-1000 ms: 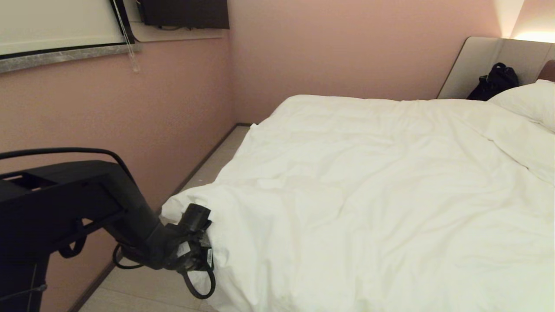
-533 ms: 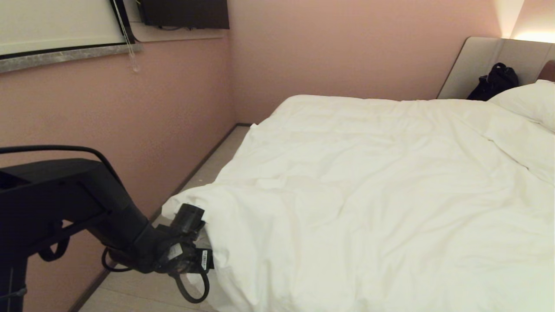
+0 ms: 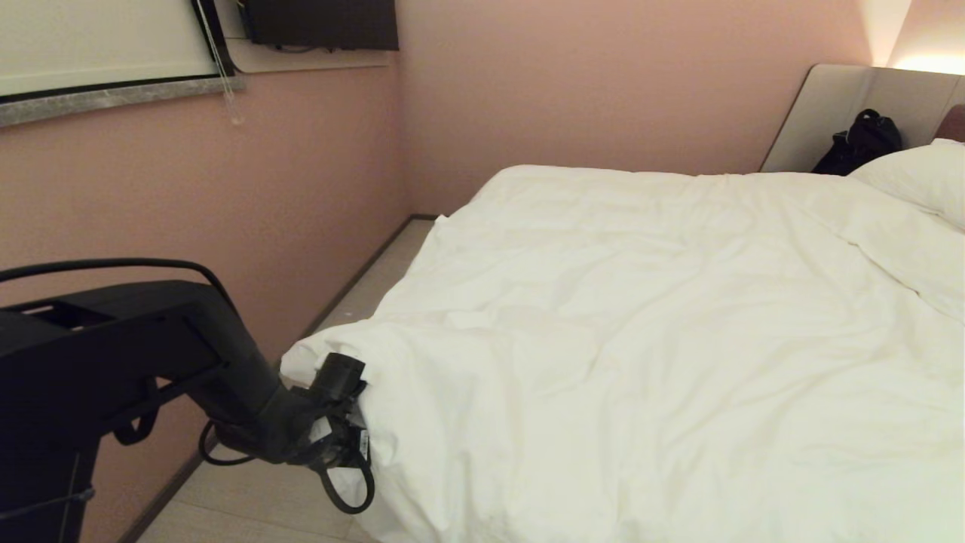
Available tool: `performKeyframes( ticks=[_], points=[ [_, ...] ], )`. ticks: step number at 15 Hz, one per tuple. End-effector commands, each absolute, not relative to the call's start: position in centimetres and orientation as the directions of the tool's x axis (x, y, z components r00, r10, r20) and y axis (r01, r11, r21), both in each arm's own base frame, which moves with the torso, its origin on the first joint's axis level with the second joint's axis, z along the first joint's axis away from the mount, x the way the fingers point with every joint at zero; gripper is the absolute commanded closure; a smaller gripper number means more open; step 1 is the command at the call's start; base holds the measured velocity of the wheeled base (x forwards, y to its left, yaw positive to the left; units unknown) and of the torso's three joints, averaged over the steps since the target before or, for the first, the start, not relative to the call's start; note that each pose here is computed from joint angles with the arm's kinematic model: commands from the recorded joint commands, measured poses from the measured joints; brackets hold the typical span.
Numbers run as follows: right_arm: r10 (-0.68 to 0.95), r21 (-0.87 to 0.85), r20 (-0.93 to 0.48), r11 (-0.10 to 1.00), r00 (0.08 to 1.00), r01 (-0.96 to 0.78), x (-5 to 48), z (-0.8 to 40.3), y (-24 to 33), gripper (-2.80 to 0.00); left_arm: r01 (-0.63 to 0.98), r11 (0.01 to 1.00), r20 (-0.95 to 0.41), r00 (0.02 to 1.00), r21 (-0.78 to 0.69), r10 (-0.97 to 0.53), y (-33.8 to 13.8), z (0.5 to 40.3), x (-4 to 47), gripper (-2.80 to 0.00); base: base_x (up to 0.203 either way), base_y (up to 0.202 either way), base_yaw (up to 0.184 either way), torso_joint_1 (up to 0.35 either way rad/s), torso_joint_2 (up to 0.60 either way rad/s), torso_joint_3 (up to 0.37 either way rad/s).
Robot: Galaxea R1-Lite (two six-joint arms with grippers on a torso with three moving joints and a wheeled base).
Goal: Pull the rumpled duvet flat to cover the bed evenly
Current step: Flatten the corners of the folded blanket
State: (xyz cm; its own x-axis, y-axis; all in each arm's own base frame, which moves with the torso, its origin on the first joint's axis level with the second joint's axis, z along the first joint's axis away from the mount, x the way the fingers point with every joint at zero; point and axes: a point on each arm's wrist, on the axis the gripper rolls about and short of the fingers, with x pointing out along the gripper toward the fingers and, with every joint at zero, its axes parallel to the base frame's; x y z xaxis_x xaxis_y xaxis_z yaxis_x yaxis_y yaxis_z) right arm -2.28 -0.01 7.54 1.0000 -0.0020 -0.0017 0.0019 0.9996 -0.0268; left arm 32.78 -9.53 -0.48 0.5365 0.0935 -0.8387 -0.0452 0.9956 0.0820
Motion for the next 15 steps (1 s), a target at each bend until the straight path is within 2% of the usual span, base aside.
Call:
performKeyframes(
  ticks=[1,15],
  points=[
    [-0.002,-0.028,-0.002,1.000,1.000,0.001,-2.3,7.5,0.0,0.00,-0.047,0.995,-0.843,0.530,0.085,0.097,-9.6,-1.0,33.0,-2.80,0.000,0.000,0.000,0.000,0.00,0.000],
    [-0.002,-0.028,-0.002,1.000,1.000,0.001,-2.3,7.5,0.0,0.00,-0.051,0.995,-0.835,0.542,0.086,0.100,-10.1,-2.2,34.6,-2.80,0.000,0.000,0.000,0.000,0.00,0.000]
  ],
)
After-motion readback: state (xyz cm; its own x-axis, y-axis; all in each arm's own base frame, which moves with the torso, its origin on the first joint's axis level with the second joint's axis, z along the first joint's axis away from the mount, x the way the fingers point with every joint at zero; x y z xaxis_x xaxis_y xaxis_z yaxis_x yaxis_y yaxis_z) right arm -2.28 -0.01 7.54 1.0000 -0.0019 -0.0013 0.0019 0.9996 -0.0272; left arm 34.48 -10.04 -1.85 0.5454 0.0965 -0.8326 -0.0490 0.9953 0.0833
